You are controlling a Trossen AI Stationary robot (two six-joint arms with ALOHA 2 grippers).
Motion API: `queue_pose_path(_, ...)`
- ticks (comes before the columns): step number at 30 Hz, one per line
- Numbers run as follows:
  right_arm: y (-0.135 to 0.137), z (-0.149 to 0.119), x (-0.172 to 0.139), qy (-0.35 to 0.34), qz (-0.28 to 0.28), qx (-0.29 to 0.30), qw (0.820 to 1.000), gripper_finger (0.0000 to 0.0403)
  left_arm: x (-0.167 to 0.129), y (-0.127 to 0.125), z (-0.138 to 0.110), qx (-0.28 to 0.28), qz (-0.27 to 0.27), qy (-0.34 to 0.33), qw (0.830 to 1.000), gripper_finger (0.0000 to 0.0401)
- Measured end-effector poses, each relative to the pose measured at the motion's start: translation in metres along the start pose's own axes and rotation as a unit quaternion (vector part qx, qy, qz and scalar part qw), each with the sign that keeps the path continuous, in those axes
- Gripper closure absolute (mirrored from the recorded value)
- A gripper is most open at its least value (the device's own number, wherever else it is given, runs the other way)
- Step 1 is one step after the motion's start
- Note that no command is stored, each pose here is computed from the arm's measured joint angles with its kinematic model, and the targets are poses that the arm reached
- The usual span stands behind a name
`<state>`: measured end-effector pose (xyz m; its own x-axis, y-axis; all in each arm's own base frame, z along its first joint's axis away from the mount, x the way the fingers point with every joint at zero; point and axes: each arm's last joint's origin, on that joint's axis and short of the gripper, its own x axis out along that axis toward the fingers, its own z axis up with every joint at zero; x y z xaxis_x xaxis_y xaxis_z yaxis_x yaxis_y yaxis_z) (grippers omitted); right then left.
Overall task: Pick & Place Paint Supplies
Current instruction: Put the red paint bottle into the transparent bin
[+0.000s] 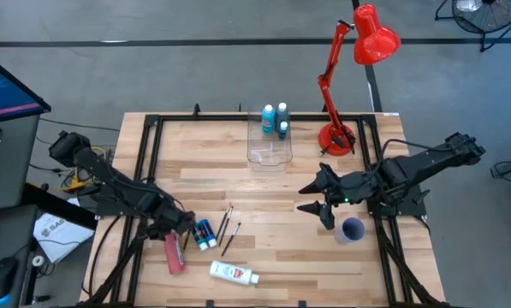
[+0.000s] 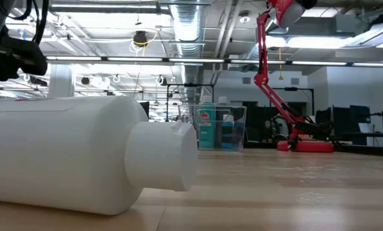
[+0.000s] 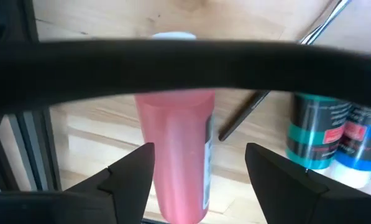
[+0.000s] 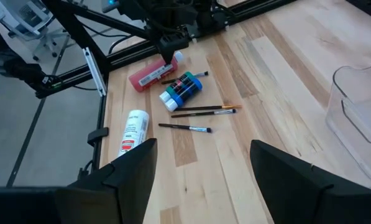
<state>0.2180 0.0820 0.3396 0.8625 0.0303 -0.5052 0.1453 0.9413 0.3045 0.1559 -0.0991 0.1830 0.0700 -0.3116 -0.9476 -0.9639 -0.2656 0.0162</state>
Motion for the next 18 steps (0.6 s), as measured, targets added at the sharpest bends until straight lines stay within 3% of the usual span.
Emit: queue_pose_path(18,0.0,0.0,0.0,0.0,0.0,-0.002,1.0,0.0153,0.004,0.01,-0.016,0.049,-0.003,0.026,0.998,0.0114)
